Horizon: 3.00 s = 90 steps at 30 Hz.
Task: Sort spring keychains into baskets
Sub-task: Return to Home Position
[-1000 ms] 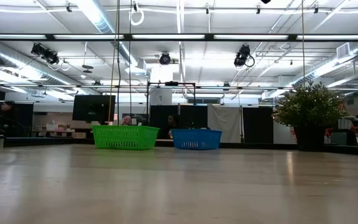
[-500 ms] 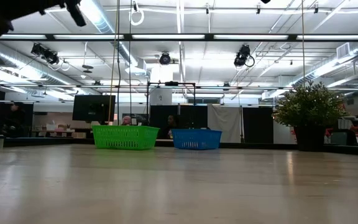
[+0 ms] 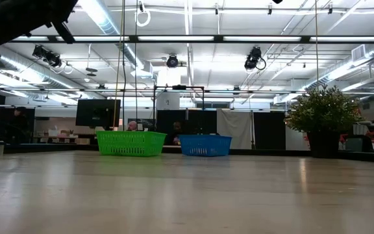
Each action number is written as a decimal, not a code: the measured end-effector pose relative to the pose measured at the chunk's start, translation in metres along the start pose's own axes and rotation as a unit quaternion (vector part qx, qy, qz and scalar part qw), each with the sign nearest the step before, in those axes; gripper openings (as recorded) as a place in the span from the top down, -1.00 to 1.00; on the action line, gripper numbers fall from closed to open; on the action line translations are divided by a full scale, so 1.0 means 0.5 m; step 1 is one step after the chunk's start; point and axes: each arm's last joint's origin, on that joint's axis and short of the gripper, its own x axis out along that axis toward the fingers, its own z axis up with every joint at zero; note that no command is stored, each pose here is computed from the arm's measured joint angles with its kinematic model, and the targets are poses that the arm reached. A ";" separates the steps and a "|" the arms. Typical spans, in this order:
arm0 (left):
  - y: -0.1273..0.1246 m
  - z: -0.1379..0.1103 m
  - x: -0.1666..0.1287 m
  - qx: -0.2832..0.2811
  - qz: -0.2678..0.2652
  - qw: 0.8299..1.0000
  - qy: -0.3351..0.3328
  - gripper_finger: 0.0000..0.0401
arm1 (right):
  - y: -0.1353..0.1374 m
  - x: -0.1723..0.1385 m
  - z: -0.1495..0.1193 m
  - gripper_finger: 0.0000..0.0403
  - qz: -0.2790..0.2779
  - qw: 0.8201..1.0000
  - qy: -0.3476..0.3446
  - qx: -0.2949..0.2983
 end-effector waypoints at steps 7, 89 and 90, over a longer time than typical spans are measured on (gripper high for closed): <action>0.006 -0.003 -0.020 0.023 0.008 1.000 0.002 1.00 | 0.000 0.000 0.000 0.89 0.000 1.000 0.000 0.002; 0.013 -0.106 -0.066 0.034 -0.061 0.951 0.302 0.99 | 0.026 0.066 -0.387 1.00 0.106 0.962 -0.227 0.109; 0.013 -0.106 -0.066 0.033 -0.061 0.951 0.302 0.99 | 0.024 0.061 -0.396 1.00 0.108 0.961 -0.231 0.109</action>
